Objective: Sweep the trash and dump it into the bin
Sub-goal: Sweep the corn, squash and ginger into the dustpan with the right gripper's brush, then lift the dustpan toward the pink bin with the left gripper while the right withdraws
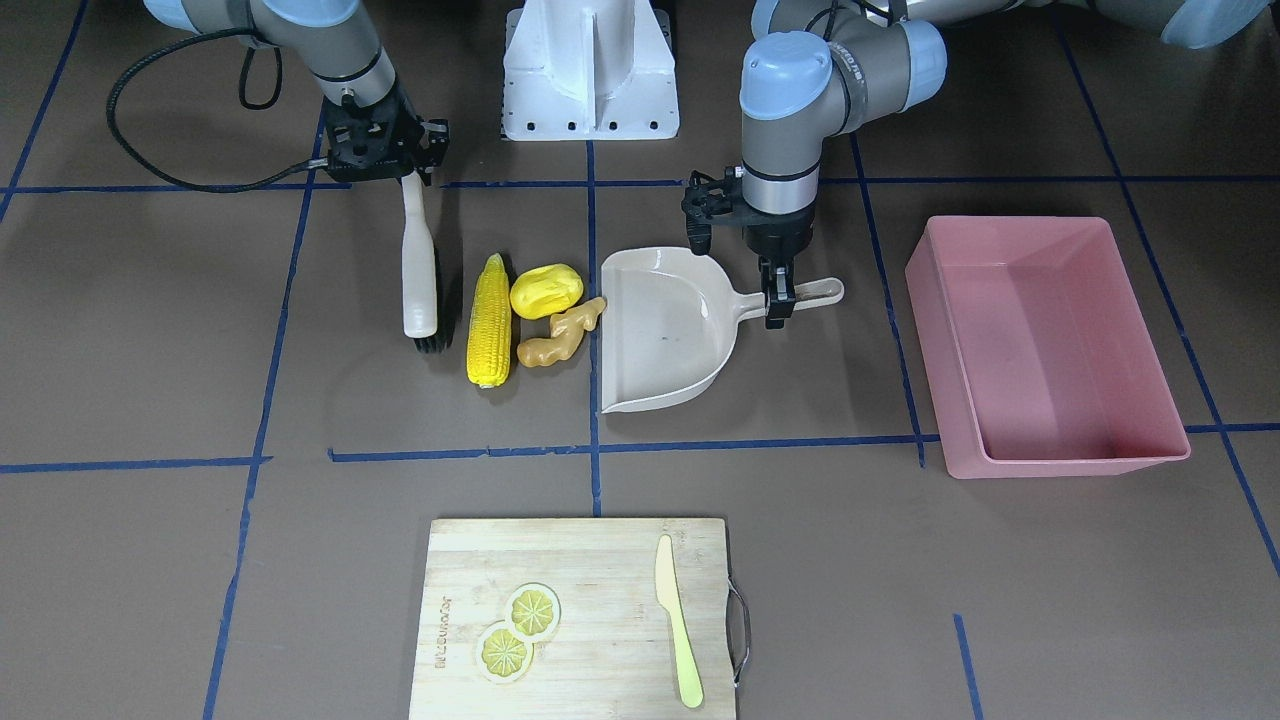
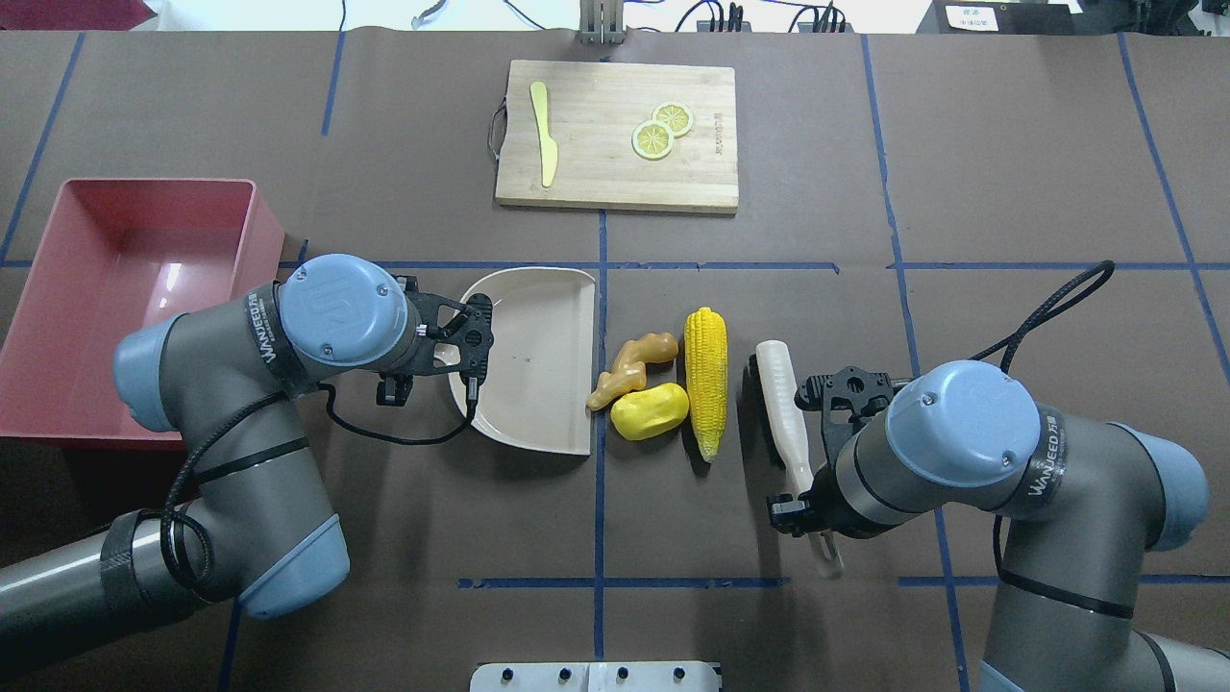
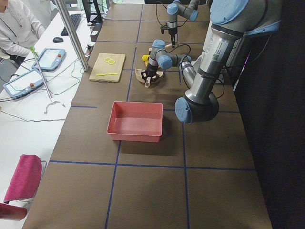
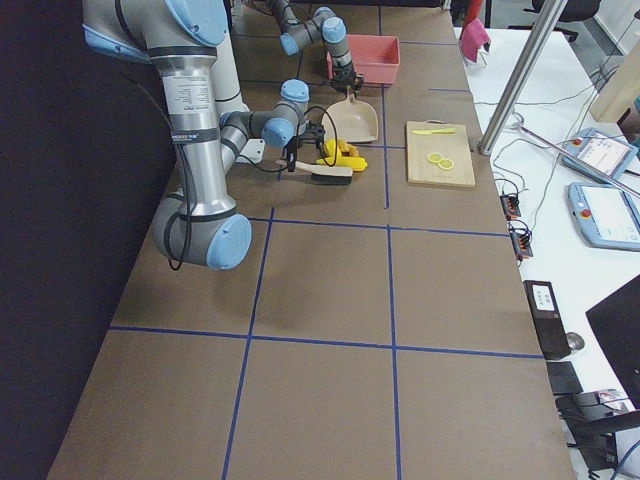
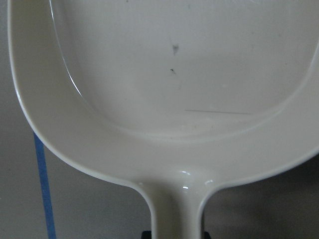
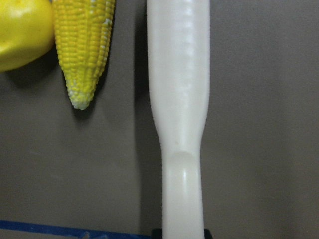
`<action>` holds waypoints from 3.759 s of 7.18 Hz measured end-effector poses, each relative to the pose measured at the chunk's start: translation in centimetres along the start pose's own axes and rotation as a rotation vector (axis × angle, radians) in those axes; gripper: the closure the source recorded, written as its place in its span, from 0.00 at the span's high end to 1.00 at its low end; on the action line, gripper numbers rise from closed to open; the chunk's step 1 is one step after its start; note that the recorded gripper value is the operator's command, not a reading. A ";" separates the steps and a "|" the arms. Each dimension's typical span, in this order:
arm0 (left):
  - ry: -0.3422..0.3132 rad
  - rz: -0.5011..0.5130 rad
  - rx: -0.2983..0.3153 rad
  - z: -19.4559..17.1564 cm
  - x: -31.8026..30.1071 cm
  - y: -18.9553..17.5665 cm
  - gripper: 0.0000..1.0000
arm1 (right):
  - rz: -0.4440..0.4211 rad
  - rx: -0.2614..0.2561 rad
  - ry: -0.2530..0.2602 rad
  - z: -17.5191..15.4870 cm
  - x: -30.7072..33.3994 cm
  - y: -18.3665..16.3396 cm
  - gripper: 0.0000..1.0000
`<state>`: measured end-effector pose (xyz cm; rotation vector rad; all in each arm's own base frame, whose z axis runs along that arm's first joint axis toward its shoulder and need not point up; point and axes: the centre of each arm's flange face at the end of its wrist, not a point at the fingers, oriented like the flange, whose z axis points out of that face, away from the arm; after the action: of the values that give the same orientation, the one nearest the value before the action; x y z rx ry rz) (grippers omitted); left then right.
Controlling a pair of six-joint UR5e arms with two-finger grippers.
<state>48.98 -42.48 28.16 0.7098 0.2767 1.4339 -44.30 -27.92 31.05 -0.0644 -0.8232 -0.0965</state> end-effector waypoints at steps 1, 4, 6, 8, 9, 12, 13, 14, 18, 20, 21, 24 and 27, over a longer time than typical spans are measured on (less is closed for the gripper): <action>0.004 0.005 -0.017 -0.2 0.0 -0.4 0.00 | -0.002 0.000 0.003 0.1 -0.4 0.1 0.00; -0.003 0.078 -0.058 -0.9 1.2 -3.2 0.00 | -0.003 0.004 0.004 0.3 -1.0 -0.2 0.00; -0.011 0.102 -0.061 -0.8 1.8 -5.8 0.00 | -0.005 0.006 0.000 0.6 -2.0 -0.7 0.00; -0.014 0.087 -0.050 -1.2 1.0 -8.7 0.00 | -0.009 0.009 -0.009 0.6 -2.7 -0.9 0.00; -0.016 0.065 -0.042 -1.5 0.6 -10.3 0.00 | -0.011 0.012 -0.015 0.5 -3.2 -1.1 0.00; -0.014 0.003 -0.018 -1.9 0.1 -13.4 0.00 | -0.017 0.016 -0.031 0.3 -4.2 -1.3 0.00; -0.016 -0.016 -0.001 -1.7 0.3 -14.1 0.00 | -0.019 0.018 -0.038 0.1 -4.6 -1.3 0.00; -0.022 -0.027 0.028 -1.3 0.5 -14.7 0.00 | -0.020 0.019 -0.041 -0.1 -4.7 -1.4 0.00; -0.058 -0.061 0.162 0.5 1.2 -13.2 0.00 | 0.000 0.037 -0.080 -3.3 -3.7 -2.5 0.00; -0.026 -0.093 0.227 0.5 0.6 -12.0 0.00 | 0.045 0.047 -0.110 -6.6 -1.0 -4.2 0.00; -0.008 -0.107 0.248 -0.1 -0.4 -11.3 0.00 | 0.067 0.057 -0.127 -8.7 0.8 -4.6 0.00; 0.029 -0.157 0.309 -3.9 -4.6 -5.6 0.00 | 0.134 0.076 -0.120 -12.3 7.5 -4.7 0.00; 0.005 -0.229 0.336 -8.9 -7.2 5.8 0.00 | 0.149 0.085 -0.060 -12.2 12.5 -4.7 0.00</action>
<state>38.09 -47.00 23.09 0.9153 0.5942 1.1819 -27.45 -34.54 32.07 -0.0482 -0.8789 0.0813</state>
